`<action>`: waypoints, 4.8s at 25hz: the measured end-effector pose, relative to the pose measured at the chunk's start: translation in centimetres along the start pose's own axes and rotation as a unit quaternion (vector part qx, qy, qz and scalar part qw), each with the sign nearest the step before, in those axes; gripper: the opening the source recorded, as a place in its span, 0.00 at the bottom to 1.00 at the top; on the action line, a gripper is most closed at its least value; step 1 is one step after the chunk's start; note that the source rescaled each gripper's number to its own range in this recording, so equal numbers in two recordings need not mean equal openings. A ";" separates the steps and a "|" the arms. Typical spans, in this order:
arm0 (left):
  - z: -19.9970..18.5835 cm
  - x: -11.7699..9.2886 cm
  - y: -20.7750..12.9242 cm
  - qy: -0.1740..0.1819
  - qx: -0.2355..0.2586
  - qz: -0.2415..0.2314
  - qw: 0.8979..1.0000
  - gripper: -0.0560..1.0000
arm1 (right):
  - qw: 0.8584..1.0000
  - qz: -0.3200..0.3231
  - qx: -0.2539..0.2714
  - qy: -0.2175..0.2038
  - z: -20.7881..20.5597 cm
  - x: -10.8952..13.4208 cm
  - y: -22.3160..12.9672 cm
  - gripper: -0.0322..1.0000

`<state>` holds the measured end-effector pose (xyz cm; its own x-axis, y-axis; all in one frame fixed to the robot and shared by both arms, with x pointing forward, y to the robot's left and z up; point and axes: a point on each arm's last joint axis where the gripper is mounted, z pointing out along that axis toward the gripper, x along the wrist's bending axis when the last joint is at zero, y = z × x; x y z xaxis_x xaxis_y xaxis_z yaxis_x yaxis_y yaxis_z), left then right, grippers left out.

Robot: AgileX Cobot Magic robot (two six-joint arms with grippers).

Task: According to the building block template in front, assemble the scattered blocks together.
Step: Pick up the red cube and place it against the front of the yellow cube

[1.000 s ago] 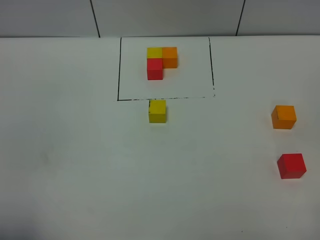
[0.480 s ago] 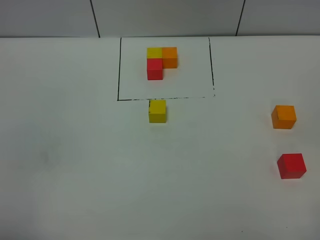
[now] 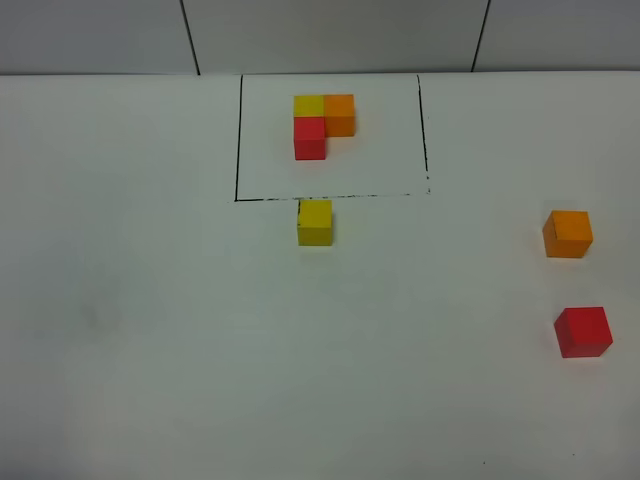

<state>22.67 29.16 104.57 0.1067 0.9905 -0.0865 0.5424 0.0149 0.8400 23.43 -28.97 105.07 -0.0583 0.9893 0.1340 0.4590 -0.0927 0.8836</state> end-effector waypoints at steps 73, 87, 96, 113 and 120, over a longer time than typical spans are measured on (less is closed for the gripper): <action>0.0 0.3 0.0 0.017 0.002 -0.015 1.000 0.75 | 0.925 0.011 0.370 -0.084 22.8 -2.5 7.6 0.80; 0.0 0.3 0.0 0.017 0.001 -0.015 1.000 0.75 | 0.905 0.012 0.417 -0.087 25.2 -2.9 5.7 0.80; 0.0 0.3 0.0 0.017 0.001 -0.015 1.000 0.75 | 0.915 0.002 0.394 -0.086 26.5 -3.1 5.6 0.80; 0.0 0.3 0.0 0.017 0.001 -0.015 1.000 0.75 | 0.898 -0.001 0.430 -0.089 28.1 -3.5 4.1 0.80; 0.0 0.3 0.0 0.017 0.001 -0.015 1.000 0.75 | 0.891 0.005 0.445 -0.088 27.9 -3.6 2.2 0.80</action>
<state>22.75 29.45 104.56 0.0629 0.9936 -0.0933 0.5468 0.0439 0.8361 49.37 -29.56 94.06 0.0545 0.9985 -0.0019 0.9847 -0.0534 0.1656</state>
